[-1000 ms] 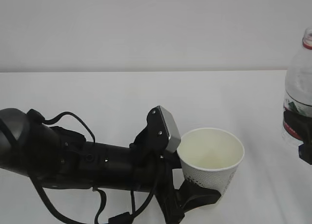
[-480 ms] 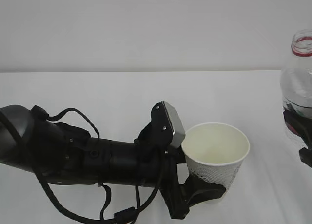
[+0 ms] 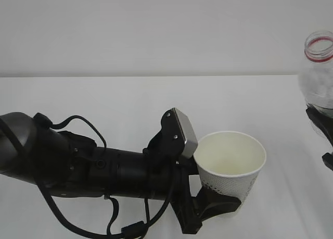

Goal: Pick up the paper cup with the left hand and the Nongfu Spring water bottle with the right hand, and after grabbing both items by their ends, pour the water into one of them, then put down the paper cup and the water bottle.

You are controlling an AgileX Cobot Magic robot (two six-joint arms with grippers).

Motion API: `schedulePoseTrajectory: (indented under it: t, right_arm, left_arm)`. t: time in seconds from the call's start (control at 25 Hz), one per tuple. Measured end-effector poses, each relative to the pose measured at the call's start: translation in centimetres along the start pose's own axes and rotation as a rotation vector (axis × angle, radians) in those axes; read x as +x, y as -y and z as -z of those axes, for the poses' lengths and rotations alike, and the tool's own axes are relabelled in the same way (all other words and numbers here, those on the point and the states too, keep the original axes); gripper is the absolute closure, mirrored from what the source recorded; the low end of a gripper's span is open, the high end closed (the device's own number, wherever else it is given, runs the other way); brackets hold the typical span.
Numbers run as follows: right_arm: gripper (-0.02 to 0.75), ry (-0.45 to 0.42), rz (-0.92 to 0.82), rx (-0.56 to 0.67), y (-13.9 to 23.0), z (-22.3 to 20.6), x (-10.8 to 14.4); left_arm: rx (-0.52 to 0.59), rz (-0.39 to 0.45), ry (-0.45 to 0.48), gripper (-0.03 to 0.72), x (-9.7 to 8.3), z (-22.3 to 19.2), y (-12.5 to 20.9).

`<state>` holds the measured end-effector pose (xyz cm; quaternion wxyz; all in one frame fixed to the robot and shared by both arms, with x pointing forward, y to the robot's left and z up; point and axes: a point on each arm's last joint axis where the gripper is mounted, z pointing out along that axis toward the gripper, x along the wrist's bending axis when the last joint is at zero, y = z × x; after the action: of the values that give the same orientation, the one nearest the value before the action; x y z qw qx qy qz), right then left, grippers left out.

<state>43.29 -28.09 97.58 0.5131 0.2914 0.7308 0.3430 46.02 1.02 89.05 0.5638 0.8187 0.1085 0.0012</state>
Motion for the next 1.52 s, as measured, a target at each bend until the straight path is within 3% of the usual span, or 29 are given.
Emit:
schedulePoseTrajectory:
  t: [0.96, 1.52]
  right_arm:
    - [0.279, 0.026, 0.250, -0.036, -0.35, 0.01, -0.20]
    - [0.279, 0.027, 0.294, -0.035, -0.35, 0.01, -0.20]
  left_arm:
    - [-0.018, 0.001, 0.012, 0.145, -0.11, 0.00, -0.17]
    - [-0.020, 0.001, 0.013, 0.145, -0.12, 0.00, -0.18]
